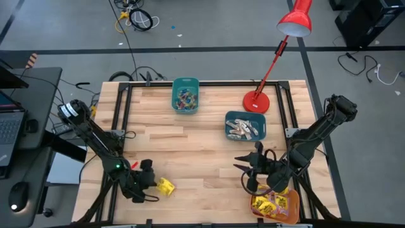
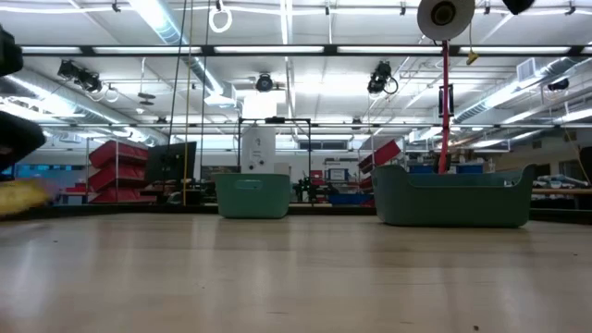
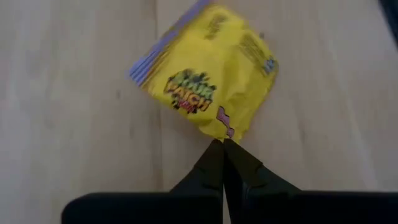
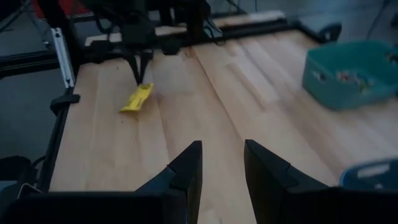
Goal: Sort candy
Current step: Put the yellow candy bag into the orange bin
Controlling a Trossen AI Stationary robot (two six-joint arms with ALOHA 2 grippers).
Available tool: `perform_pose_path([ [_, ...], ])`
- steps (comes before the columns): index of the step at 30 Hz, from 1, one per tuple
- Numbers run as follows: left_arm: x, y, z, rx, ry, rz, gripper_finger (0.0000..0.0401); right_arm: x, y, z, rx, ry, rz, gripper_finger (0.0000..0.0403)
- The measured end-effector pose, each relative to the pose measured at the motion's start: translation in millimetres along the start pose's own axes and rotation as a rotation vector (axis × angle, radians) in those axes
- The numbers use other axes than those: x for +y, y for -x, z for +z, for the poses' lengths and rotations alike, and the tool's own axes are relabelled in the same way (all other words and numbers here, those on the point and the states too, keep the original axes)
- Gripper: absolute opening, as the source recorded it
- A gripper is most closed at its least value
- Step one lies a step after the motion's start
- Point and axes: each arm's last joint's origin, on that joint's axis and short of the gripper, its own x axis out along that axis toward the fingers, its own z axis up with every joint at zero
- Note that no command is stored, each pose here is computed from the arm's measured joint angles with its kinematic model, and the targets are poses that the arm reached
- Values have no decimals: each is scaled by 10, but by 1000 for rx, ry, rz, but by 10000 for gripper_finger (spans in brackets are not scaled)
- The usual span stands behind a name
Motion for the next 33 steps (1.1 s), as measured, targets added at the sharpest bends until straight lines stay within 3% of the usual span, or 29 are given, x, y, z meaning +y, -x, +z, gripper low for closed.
perform_pose_path([
  [8,26,12,68,-161,-80,152,0,140,-273,75,-99,193,9,105],
  [13,3,35,164,-319,-217,264,0,123,-650,59,-93,168,-11,105],
  [18,-13,47,253,-396,-288,314,0,95,-1006,19,-60,206,76,105],
  [24,8,34,310,-406,-303,316,0,37,-1382,-13,-84,161,159,105],
  [29,-27,4,296,-303,-311,116,2,-36,-1489,-23,-40,144,161,105],
  [33,-46,-28,293,-298,-299,86,31,-30,-1480,10,-68,166,159,105],
])
